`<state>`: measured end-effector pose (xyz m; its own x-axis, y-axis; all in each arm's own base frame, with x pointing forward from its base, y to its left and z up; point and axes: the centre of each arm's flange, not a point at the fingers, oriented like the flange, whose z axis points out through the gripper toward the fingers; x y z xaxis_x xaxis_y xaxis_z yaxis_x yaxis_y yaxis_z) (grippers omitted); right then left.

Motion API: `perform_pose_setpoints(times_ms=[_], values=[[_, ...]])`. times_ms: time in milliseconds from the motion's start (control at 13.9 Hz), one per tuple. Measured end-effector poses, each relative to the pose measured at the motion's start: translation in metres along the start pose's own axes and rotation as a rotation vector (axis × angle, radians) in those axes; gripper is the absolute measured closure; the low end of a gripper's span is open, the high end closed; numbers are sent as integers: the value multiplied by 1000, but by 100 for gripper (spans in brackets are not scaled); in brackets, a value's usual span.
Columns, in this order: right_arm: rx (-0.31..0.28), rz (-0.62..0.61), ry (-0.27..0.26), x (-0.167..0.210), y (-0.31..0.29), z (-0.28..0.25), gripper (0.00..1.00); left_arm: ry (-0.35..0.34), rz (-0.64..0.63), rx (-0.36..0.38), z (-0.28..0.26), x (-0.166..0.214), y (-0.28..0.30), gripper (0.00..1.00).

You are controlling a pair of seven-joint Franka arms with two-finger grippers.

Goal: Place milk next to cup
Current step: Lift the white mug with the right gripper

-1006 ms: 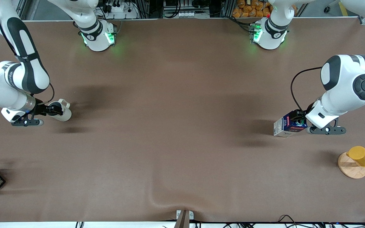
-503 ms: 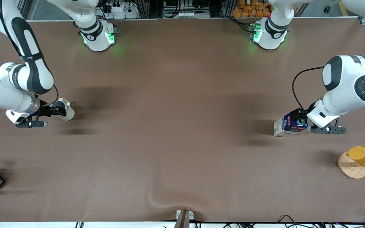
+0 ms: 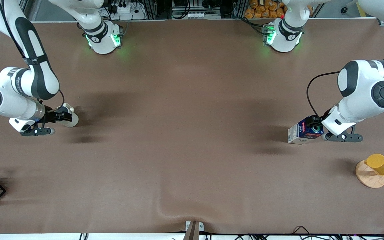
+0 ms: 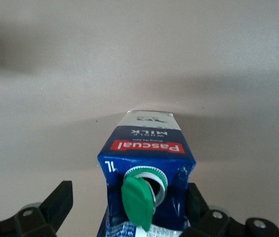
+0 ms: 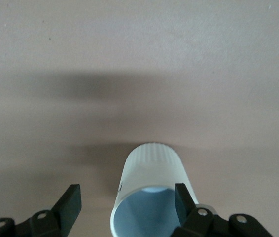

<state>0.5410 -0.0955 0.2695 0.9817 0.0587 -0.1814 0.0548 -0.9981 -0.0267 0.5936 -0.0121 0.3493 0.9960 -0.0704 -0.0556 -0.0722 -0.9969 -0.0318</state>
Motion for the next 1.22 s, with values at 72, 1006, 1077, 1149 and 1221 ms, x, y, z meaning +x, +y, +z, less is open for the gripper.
perform_pose_setpoints(times_ms=[72,1006,1077,1149,1221], values=[[7,9,-31,-3,-1,0,14,0,1,-1,2,1,0,0],[7,69,-52,-10,12,44,91,-1,6,-8,5,2,7,31],[6,68,-48,-9,11,42,95,-1,7,-9,5,2,8,36],[5,61,-44,-8,8,39,95,-1,8,-9,5,2,8,37],[3,46,-44,-5,0,32,95,0,9,-9,5,2,9,39]])
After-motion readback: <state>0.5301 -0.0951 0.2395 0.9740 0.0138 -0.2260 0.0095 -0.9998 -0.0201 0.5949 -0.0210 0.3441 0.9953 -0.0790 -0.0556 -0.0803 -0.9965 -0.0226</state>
